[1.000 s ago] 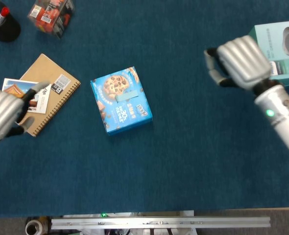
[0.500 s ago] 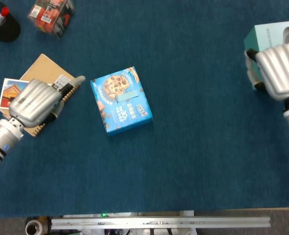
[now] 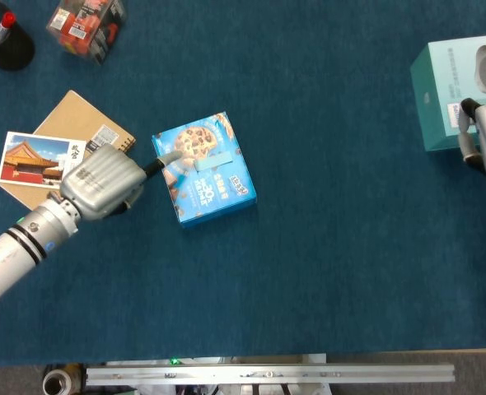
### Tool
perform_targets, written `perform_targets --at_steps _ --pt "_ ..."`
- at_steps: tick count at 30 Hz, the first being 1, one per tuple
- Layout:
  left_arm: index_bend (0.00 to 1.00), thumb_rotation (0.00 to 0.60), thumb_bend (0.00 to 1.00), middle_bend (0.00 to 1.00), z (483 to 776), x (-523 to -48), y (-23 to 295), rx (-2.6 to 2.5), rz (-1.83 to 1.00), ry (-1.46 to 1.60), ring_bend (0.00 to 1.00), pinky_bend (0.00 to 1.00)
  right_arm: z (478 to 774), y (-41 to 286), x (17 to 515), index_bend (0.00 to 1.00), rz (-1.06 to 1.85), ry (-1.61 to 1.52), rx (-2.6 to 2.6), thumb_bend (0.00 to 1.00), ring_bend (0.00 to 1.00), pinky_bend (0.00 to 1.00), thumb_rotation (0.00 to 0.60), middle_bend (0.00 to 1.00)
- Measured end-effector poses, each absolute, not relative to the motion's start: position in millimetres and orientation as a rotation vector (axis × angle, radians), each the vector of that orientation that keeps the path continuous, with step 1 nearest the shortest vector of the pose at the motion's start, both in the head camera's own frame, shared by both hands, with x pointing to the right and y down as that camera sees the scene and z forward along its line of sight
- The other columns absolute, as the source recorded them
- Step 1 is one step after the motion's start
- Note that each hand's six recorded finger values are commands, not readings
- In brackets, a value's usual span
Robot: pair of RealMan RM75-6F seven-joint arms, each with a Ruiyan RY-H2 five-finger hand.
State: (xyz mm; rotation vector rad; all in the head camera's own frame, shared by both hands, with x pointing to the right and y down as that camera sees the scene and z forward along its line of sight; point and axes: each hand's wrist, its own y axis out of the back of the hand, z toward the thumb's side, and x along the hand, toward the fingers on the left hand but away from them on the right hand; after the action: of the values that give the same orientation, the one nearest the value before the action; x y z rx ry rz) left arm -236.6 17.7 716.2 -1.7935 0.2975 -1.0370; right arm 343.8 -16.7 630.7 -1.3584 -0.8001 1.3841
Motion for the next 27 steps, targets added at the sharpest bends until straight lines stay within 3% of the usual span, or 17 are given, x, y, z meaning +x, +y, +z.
perform_targets --at_steps 27 --pt "0.07 0.600 0.76 0.86 736.7 -213.4 15.2 -1.735 -1.112 0.170 0.98 1.00 635.0 -17.5 358.7 0.59 1.405 -0.823 -1.376 0.42 0.89 1.00 0.600 0.81"
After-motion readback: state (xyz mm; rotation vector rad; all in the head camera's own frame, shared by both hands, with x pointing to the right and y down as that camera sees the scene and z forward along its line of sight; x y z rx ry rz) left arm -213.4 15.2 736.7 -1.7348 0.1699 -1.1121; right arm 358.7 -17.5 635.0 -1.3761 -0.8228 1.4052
